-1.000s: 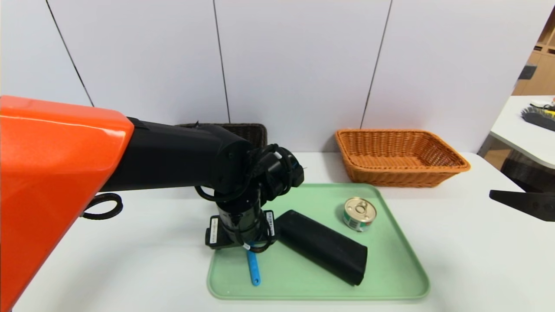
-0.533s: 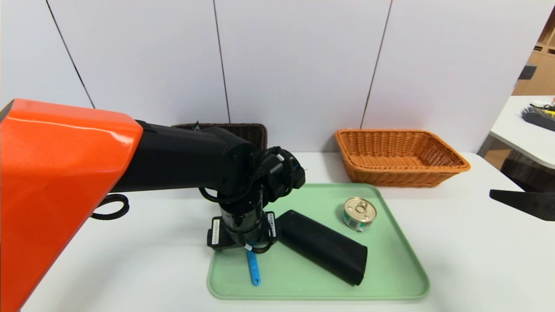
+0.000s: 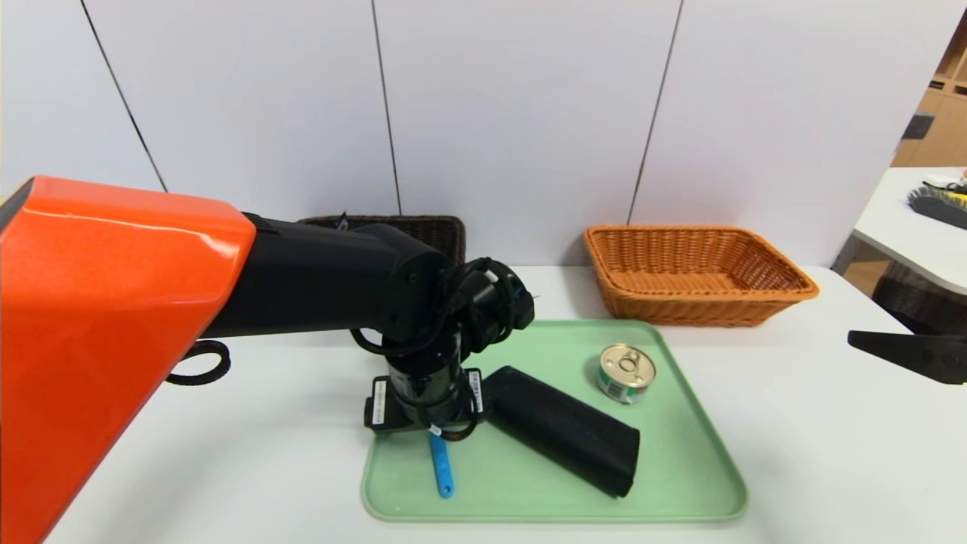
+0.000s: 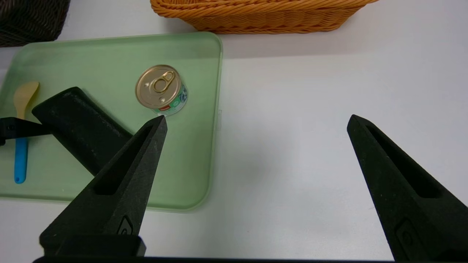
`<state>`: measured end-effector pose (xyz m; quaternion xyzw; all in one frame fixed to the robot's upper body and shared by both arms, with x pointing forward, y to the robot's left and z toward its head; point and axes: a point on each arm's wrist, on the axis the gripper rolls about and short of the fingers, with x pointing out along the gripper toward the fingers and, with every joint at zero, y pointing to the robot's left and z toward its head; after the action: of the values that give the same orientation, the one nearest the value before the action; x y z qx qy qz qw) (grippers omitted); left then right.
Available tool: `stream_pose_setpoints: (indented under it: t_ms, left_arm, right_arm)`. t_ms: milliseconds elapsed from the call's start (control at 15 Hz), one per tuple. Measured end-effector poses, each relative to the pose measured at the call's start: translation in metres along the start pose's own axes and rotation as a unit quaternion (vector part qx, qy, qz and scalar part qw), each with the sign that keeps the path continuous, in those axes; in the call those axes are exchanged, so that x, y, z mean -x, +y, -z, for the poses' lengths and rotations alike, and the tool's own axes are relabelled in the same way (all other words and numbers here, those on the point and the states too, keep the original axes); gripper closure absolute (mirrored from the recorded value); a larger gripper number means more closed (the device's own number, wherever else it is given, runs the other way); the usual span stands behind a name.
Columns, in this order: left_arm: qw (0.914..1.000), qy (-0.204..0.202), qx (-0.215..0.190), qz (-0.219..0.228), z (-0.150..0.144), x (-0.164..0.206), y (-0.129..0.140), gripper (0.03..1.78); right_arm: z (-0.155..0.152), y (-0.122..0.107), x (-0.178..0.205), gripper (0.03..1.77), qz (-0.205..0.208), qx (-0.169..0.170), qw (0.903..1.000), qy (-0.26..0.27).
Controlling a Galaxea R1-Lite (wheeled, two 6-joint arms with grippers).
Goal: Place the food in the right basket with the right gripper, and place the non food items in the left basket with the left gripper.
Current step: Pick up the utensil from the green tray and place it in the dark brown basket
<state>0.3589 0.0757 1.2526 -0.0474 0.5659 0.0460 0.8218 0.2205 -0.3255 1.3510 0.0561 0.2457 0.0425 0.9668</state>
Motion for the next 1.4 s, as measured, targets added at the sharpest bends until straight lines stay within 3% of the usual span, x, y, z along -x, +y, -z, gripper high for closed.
stream_pose_setpoints:
  t_ms: [933, 1133, 1400]
  left_arm:
    - [1.0, 0.003, 0.005, -0.001, 0.0004, -0.0018, -0.0004, 0.12]
    - [1.0, 0.002, 0.007, 0.001, 0.0003, -0.0025, -0.0011, 0.57]
    - [1.0, 0.003, 0.007, 0.001, 0.0001, -0.0029, -0.0014, 0.98]
  right_arm:
    - [-0.0004, -0.0008, -0.0005, 0.1, 0.001, -0.002, 1.0, 0.001]
    - [-0.001, -0.001, -0.0006, 0.1, 0.002, -0.002, 1.0, 0.0]
    - [-0.0013, -0.001, -0.0011, 0.1, 0.002, -0.002, 1.0, 0.0]
